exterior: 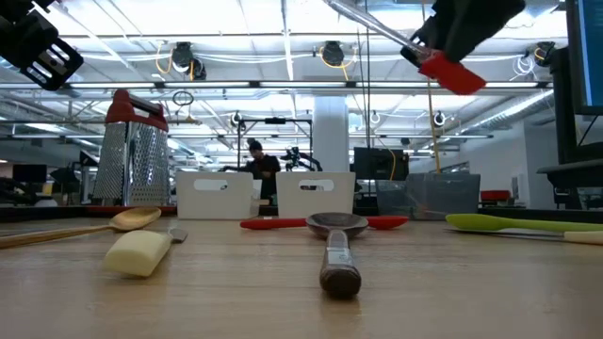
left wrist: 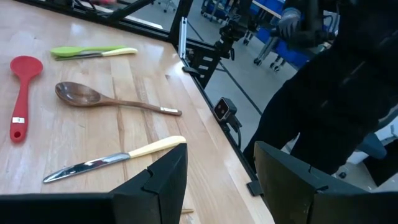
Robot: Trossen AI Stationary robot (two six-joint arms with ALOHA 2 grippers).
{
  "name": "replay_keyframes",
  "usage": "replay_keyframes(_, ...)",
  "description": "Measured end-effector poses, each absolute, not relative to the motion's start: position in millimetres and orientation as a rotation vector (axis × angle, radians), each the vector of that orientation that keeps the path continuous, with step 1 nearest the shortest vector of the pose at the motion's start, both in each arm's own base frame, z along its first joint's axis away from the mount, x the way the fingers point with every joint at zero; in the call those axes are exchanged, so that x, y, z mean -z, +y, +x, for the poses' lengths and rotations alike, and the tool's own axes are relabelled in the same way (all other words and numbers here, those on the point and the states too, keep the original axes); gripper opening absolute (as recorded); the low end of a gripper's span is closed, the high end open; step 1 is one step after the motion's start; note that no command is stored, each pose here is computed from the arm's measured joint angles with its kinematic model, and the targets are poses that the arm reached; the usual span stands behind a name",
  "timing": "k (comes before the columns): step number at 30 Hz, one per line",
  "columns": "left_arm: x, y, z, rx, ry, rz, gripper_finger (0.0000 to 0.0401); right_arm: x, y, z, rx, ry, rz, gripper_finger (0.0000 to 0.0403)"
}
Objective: Pick & Place Kitchen Items
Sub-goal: Put the red silicone spatula into the black bin
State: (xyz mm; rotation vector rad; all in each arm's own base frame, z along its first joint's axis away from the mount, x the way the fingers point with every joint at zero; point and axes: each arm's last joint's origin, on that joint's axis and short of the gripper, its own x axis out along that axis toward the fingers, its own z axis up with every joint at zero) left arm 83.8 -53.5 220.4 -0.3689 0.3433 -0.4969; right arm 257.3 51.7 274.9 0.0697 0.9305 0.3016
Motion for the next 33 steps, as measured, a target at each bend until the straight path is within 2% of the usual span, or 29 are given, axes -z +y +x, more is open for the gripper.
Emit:
replay_keyframes(5,-220.4,-53.5,83.8,0.497,0.343,-0.369,0.0191,-286.3,28.3,245.7,-0.135,0.919,0.141,0.0078)
replay_keyframes(22,-220.3,-53.5,83.8,0.497,0.344,-0.366,0.0191,-311.6,-53.0,191.8,0.429,0.892,0.14,0.0078)
replay_keyframes(33,-220.3,-53.5,83.8,0.501,0.338,-0.346,0.0191,-310.6,-100.5,173.3,0.643,0.917,0.155,0.0078)
